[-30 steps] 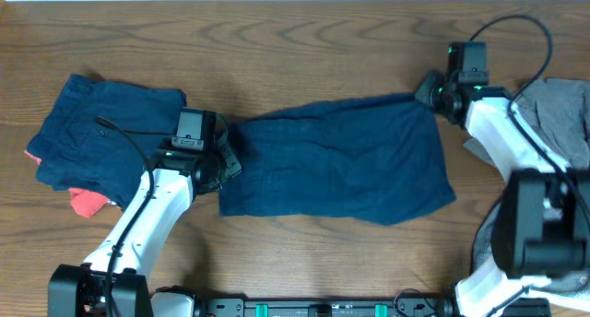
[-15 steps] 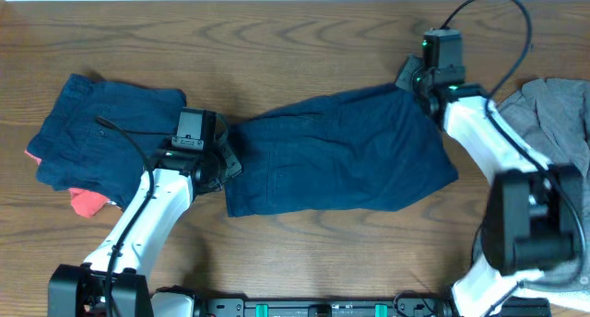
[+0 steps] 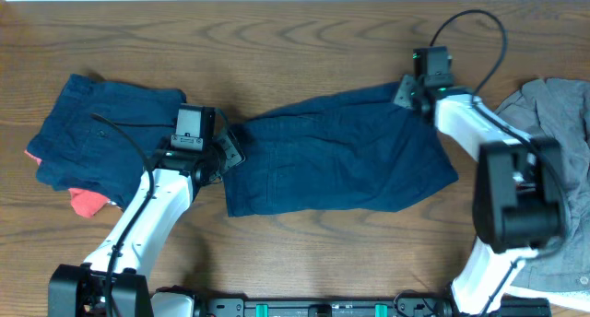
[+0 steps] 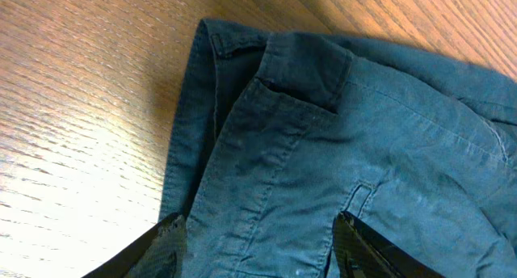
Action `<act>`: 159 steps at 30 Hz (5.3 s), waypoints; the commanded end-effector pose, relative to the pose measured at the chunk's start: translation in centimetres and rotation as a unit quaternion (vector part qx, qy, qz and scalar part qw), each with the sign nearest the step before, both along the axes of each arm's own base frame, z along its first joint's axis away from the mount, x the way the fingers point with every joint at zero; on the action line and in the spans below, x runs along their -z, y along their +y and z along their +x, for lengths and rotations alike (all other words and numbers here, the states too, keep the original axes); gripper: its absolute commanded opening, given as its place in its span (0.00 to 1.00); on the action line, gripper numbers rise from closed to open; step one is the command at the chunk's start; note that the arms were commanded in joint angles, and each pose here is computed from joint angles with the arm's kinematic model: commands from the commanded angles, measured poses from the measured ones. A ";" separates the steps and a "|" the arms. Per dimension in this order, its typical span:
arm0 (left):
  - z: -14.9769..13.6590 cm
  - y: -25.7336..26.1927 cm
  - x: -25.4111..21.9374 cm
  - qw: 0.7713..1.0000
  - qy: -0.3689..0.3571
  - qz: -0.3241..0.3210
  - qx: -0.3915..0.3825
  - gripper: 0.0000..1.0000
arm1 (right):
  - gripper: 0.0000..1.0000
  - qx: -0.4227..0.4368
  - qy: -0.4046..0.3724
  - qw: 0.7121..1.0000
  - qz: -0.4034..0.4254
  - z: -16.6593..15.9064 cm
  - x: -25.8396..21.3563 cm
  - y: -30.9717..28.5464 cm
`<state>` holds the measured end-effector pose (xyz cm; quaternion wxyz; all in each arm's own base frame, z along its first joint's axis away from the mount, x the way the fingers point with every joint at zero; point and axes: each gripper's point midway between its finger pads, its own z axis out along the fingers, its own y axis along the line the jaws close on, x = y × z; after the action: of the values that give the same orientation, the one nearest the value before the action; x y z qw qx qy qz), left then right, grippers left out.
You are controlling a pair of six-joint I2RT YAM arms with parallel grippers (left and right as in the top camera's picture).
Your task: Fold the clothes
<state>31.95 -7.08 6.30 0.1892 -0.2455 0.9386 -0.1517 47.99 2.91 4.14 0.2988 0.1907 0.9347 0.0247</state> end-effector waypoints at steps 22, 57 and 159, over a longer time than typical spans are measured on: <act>-3.9 -3.1 8.5 0.982 0.157 -0.063 0.088 0.55 | 0.67 -0.077 0.151 0.984 0.060 -12.4 -6.7 0.7; -3.8 -5.0 -12.7 0.976 -0.026 -0.186 0.109 0.06 | 0.03 -0.517 0.199 0.812 0.182 -25.8 5.8 30.2; 2.4 -10.1 2.4 0.982 0.036 -0.034 0.184 0.60 | 0.24 -0.446 0.235 0.848 0.163 -22.7 -4.8 18.8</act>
<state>35.70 -16.54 6.54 0.1697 -0.0919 0.9590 -0.2073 27.21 20.83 10.38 0.0150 -0.1774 0.9475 0.2654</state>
